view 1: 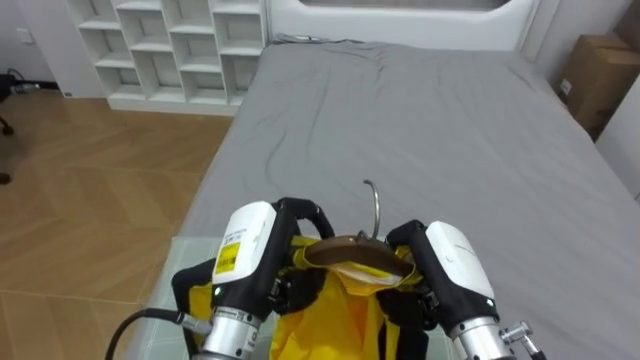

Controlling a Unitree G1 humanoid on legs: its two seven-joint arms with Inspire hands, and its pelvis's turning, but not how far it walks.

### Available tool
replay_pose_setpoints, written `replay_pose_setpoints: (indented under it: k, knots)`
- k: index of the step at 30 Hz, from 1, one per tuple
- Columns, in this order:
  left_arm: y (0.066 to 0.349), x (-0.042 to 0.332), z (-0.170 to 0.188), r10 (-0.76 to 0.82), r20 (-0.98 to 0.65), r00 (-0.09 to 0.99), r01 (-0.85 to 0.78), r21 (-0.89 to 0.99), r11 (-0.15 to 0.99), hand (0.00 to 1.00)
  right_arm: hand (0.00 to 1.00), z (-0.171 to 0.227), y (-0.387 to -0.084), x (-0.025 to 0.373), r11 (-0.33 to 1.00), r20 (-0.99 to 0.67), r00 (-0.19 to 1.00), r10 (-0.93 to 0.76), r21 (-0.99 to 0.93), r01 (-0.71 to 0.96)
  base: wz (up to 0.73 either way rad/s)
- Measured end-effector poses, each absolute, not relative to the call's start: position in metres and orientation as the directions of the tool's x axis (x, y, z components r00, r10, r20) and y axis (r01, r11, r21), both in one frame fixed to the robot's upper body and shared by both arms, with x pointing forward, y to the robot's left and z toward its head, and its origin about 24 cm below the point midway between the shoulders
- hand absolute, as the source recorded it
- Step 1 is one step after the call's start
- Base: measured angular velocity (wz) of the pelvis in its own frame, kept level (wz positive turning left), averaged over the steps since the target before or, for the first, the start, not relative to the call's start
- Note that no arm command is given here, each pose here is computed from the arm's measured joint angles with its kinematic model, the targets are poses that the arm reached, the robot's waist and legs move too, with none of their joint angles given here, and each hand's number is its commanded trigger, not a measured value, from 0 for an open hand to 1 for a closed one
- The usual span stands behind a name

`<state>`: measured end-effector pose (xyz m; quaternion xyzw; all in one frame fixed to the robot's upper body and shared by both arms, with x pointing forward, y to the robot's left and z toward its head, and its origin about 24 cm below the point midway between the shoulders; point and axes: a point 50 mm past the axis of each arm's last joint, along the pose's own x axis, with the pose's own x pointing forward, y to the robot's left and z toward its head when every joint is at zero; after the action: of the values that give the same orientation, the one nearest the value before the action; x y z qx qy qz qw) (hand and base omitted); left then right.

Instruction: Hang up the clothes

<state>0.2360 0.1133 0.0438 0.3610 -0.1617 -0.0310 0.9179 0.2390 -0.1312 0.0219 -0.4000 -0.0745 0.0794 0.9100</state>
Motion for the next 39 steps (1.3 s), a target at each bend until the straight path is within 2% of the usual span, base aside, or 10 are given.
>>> replay_pose_setpoints:
  k: [34,39]
  knots:
    - [0.116,0.235,0.042,-0.156,0.259,0.953,-0.051,0.646,0.761,0.00,1.00,0.021,-0.135,0.239,0.658,0.056,0.977,0.204,-0.747,-0.094,0.00]
    - [0.119,0.233,0.038,-0.131,0.237,0.963,-0.042,0.609,0.792,0.00,1.00,0.022,-0.142,0.240,0.656,0.065,0.982,0.180,-0.751,-0.071,0.00]
